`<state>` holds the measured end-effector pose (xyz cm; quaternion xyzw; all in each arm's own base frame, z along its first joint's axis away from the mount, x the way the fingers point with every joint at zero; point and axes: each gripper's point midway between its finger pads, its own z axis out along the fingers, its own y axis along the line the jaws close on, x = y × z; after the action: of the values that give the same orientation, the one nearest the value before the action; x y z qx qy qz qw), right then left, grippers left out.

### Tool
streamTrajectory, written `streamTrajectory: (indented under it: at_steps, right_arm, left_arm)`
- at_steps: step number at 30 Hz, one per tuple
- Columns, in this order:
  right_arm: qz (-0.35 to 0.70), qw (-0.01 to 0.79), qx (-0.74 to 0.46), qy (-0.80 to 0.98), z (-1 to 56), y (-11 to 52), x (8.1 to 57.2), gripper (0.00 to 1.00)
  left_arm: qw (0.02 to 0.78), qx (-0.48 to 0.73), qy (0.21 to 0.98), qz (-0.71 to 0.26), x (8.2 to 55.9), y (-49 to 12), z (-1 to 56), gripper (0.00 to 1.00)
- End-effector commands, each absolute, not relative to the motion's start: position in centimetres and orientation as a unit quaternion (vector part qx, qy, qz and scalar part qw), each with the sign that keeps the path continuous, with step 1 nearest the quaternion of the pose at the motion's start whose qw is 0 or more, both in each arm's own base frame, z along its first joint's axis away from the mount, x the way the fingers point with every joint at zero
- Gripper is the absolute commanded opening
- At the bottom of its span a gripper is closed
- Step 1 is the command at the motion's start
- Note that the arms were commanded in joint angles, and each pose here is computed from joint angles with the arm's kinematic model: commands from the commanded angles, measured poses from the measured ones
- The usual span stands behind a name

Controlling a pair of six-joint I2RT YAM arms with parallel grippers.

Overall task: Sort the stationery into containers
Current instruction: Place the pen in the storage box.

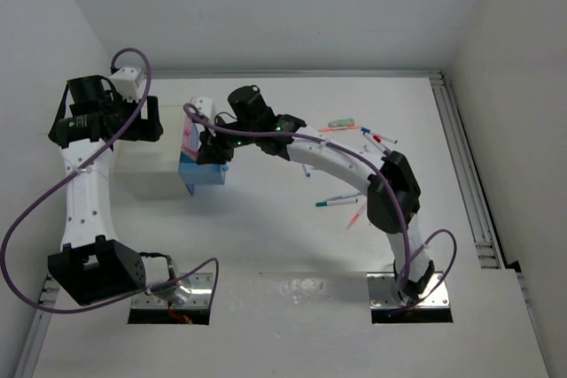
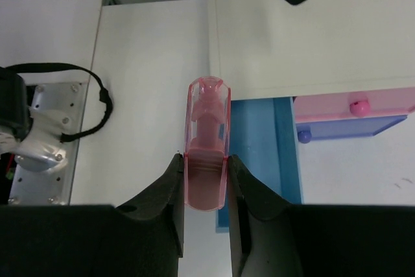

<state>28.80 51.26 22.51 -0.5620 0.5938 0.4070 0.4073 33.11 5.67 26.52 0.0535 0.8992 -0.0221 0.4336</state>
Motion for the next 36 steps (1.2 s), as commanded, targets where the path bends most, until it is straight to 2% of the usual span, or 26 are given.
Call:
streamTrajectory:
  at_steps: [1, 15, 19, 20, 22, 23, 27, 30, 34, 36]
  right_arm:
    - [0.411, 0.452, -0.569, 0.55, 24.8, 52.5, 29.4, 0.0]
    - [0.392, 0.445, -0.569, 0.569, 20.7, 53.0, 30.9, 0.09]
    - [0.385, 0.45, -0.568, 0.572, 20.2, 52.9, 31.3, 0.24]
    - [0.386, 0.45, -0.567, 0.573, 20.1, 53.0, 31.3, 0.32]
    - [0.385, 0.451, -0.565, 0.574, 20.2, 53.0, 31.5, 0.39]
    - [0.385, 0.452, -0.561, 0.577, 20.3, 52.9, 31.6, 0.46]
    - [0.388, 0.462, -0.537, 0.59, 21.6, 52.5, 32.5, 0.59]
    - [0.394, 0.483, -0.474, 0.622, 23.4, 51.7, 34.8, 0.64]
    - [0.378, 0.512, -0.31, 0.706, 24.9, 48.2, 40.9, 0.65]
    - [0.344, 0.522, -0.189, 0.758, 24.5, 44.4, 45.4, 0.65]
  left_arm:
    - [0.452, 0.051, 0.89, -0.033, 33.6, 5.3, 27.3, 0.85]
    - [0.441, 0.053, 0.895, -0.025, 32.5, 5.4, 26.6, 0.85]
    - [0.443, 0.053, 0.895, -0.021, 32.5, 5.5, 26.8, 0.85]
    - [0.443, 0.053, 0.895, -0.021, 32.5, 5.5, 26.8, 0.85]
    - [0.442, 0.052, 0.895, -0.022, 32.5, 5.5, 26.8, 0.85]
    - [0.443, 0.052, 0.895, -0.022, 32.5, 5.5, 26.8, 0.85]
    - [0.442, 0.051, 0.895, -0.023, 32.5, 5.4, 26.7, 0.85]
    - [0.444, 0.049, 0.894, -0.023, 32.6, 5.5, 26.7, 0.85]
    - [0.446, 0.046, 0.894, -0.022, 32.7, 5.6, 26.7, 0.85]
    - [0.448, 0.043, 0.893, -0.019, 32.8, 5.7, 26.9, 0.85]
